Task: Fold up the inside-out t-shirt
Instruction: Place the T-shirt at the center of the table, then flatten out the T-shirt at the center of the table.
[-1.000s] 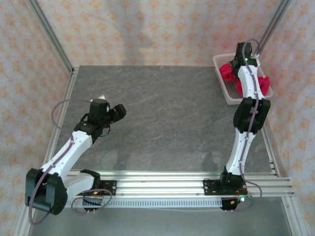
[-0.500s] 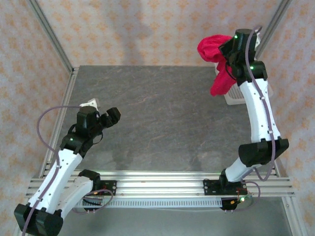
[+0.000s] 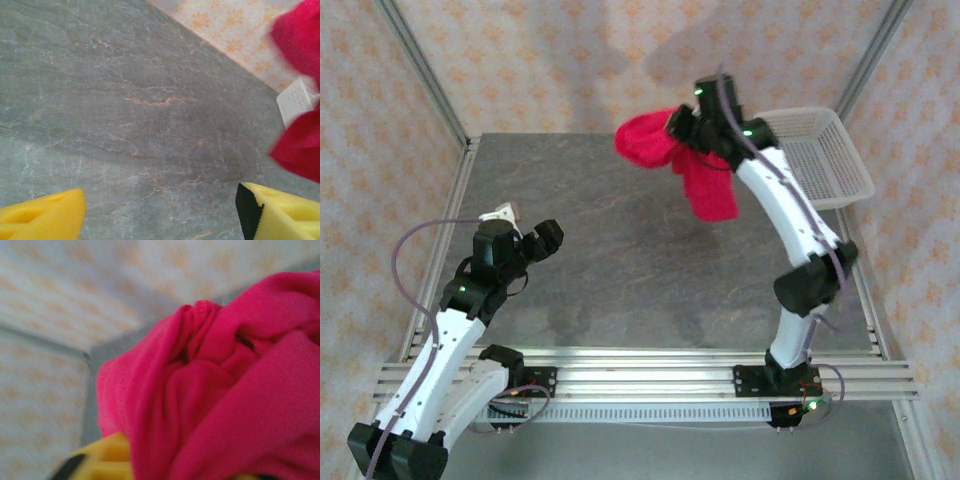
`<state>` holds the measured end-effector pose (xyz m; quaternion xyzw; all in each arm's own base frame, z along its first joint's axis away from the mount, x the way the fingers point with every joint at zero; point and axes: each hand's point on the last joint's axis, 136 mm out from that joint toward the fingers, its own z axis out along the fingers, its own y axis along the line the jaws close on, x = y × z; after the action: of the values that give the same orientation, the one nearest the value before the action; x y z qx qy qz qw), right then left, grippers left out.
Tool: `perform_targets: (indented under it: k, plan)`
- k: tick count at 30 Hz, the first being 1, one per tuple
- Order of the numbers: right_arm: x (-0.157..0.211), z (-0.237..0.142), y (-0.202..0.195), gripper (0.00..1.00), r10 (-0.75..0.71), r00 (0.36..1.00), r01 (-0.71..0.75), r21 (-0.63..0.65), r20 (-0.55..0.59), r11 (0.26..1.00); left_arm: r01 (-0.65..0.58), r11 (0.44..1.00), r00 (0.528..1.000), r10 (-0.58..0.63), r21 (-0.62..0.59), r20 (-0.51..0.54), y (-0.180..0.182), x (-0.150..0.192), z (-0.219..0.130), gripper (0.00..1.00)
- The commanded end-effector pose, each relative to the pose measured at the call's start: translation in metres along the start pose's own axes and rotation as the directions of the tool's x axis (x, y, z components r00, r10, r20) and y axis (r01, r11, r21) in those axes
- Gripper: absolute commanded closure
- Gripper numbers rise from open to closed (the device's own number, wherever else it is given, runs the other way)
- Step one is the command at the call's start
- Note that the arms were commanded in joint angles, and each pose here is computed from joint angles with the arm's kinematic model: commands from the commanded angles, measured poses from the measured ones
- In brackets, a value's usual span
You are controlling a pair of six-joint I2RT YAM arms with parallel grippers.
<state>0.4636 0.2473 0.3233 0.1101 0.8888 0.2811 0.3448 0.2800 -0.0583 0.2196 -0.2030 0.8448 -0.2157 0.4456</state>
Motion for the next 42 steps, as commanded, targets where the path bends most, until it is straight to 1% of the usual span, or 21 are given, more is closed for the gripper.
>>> perform_targets:
  k: [1, 2, 3, 4, 5, 7, 9, 12, 15, 17, 19, 21, 24, 25, 28, 31, 35, 37, 39, 41, 42]
  plan:
    - [0.037, 0.038, -0.029, 0.38, -0.017, 0.984, 0.032, 0.087, -0.175, 0.996, 0.019, 1.0, 0.999, -0.019, 0.004, -0.033, 0.003, 0.011, 0.004, 0.2]
    - [0.04, 0.042, -0.041, 0.3, -0.027, 0.981, 0.056, 0.146, -0.194, 0.988, 0.018, 1.0, 0.999, -0.018, 0.005, -0.036, 0.004, 0.013, 0.005, 0.2]
    - [0.041, 0.045, -0.054, 0.26, -0.043, 0.978, 0.086, 0.206, -0.204, 0.975, 0.018, 1.0, 0.999, -0.018, 0.007, -0.037, 0.005, 0.015, 0.008, 0.2]
    - [0.043, 0.044, -0.066, 0.23, -0.059, 0.975, 0.114, 0.255, -0.213, 0.96, 0.021, 1.0, 0.999, -0.021, 0.007, -0.037, 0.006, 0.017, 0.011, 0.2]
    - [0.044, 0.043, -0.074, 0.22, -0.066, 0.974, 0.128, 0.286, -0.214, 0.95, 0.026, 1.0, 0.999, -0.026, 0.009, -0.04, 0.007, 0.019, 0.014, 0.2]
    - [0.053, 0.04, -0.089, 0.22, -0.072, 0.973, 0.14, 0.316, -0.218, 0.938, 0.045, 0.999, 0.998, -0.044, 0.02, -0.049, 0.007, 0.023, 0.024, 0.2]
    - [0.067, 0.037, -0.1, 0.23, -0.059, 0.973, 0.13, 0.318, -0.223, 0.939, 0.057, 0.998, 0.996, -0.055, 0.027, -0.066, 0.005, 0.025, 0.035, 0.2]
    - [0.103, 0.037, -0.115, 0.29, 0.003, 0.967, 0.071, 0.277, -0.255, 0.958, 0.058, 0.998, 0.994, -0.056, 0.016, -0.099, 0.003, 0.03, 0.056, 0.21]
    - [0.146, 0.042, -0.13, 0.34, 0.093, 0.95, -0.02, 0.239, -0.299, 0.971, 0.037, 0.999, 0.989, -0.034, 0.023, -0.144, -0.007, 0.034, 0.079, 0.23]
    - [0.169, 0.044, -0.143, 0.34, 0.143, 0.941, -0.07, 0.238, -0.307, 0.969, 0.02, 1.0, 0.985, -0.016, 0.024, -0.17, -0.014, 0.036, 0.097, 0.24]
    - [0.184, 0.047, -0.161, 0.34, 0.175, 0.936, -0.091, 0.273, -0.304, 0.958, 0.01, 1.0, 0.981, -0.005, 0.029, -0.194, -0.021, 0.037, 0.116, 0.29]
    - [0.192, 0.047, -0.174, 0.34, 0.187, 0.933, -0.087, 0.311, -0.307, 0.946, 0.007, 1.0, 0.977, -0.001, 0.025, -0.214, -0.025, 0.038, 0.133, 0.33]
    - [0.198, 0.048, -0.183, 0.33, 0.205, 0.93, -0.094, 0.341, -0.306, 0.936, 0.015, 1.0, 0.965, -0.011, 0.016, -0.26, -0.029, 0.045, 0.16, 0.4]
    - [0.2, 0.048, -0.186, 0.33, 0.213, 0.929, -0.097, 0.355, -0.303, 0.93, 0.023, 1.0, 0.959, -0.017, 0.018, -0.282, -0.031, 0.049, 0.169, 0.44]
    - [0.205, 0.05, -0.194, 0.32, 0.229, 0.928, -0.108, 0.376, -0.293, 0.92, 0.058, 0.998, 0.942, -0.047, 0.021, -0.331, -0.034, 0.064, 0.194, 0.5]
    - [0.209, 0.055, -0.197, 0.32, 0.236, 0.924, -0.111, 0.381, -0.3, 0.918, 0.067, 0.997, 0.934, -0.053, 0.026, -0.354, -0.041, 0.075, 0.211, 0.51]
    - [0.211, 0.068, -0.199, 0.31, 0.247, 0.917, -0.113, 0.389, -0.314, 0.914, 0.057, 0.998, 0.922, -0.048, 0.012, -0.385, -0.046, 0.086, 0.233, 0.54]
    - [0.211, 0.074, -0.201, 0.31, 0.251, 0.916, -0.114, 0.398, -0.312, 0.91, 0.058, 0.998, 0.916, -0.053, 0.001, -0.397, -0.046, 0.091, 0.242, 0.57]
    - [0.21, 0.081, -0.203, 0.31, 0.254, 0.92, -0.117, 0.407, -0.3, 0.906, 0.055, 0.998, 0.912, -0.053, -0.007, -0.408, -0.045, 0.094, 0.249, 0.68]
    - [0.209, 0.09, -0.208, 0.31, 0.258, 0.921, -0.12, 0.418, -0.292, 0.9, 0.043, 0.999, 0.912, -0.044, -0.012, -0.407, -0.047, 0.09, 0.25, 0.8]
    - [0.208, 0.094, -0.21, 0.31, 0.261, 0.922, -0.122, 0.425, -0.287, 0.897, 0.031, 0.999, 0.904, -0.045, -0.039, -0.425, -0.038, 0.098, 0.255, 0.85]
